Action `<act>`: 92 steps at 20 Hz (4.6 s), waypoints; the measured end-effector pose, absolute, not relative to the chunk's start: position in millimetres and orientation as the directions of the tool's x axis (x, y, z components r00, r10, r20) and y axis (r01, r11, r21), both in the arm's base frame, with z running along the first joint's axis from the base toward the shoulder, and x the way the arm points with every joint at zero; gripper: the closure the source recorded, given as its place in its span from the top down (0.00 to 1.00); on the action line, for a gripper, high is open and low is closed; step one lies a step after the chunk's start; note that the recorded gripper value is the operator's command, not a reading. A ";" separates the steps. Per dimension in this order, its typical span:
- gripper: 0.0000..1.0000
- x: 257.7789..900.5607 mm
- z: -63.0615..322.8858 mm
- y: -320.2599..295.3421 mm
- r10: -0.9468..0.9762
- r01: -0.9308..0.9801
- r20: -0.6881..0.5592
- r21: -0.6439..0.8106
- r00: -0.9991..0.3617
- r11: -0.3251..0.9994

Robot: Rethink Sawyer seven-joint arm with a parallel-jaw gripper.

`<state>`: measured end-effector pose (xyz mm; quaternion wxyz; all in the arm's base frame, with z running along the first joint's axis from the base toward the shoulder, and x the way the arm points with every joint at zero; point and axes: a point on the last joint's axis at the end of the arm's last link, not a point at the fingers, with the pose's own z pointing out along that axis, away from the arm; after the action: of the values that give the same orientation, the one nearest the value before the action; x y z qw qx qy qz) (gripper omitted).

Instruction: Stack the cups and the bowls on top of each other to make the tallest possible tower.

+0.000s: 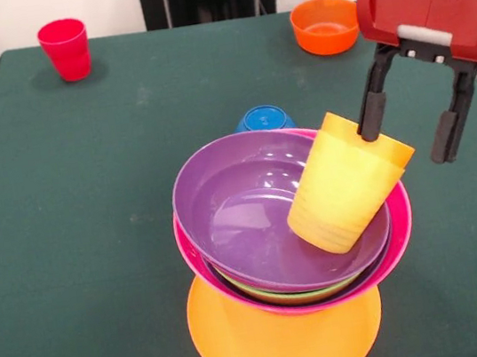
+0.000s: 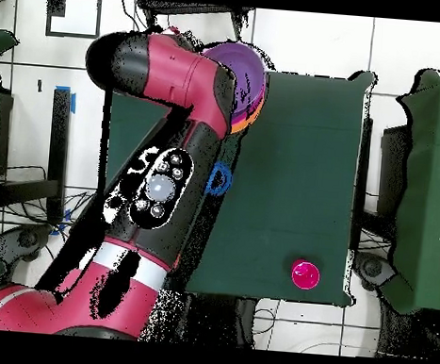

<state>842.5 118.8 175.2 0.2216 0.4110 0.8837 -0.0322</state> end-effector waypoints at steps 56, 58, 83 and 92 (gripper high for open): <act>1.00 776.1 153.7 112.3 0.768 0.800 -0.345 0.074 -0.540 0.595; 1.00 777.1 158.2 112.3 0.768 0.800 -0.348 0.080 -0.537 0.595; 1.00 785.7 173.0 72.8 0.809 0.829 -0.331 0.118 -0.486 0.546; 1.00 786.1 159.0 81.0 0.812 0.823 -0.322 0.144 -0.486 0.549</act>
<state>786.1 81.0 159.0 0.1784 0.4744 0.8619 -0.0149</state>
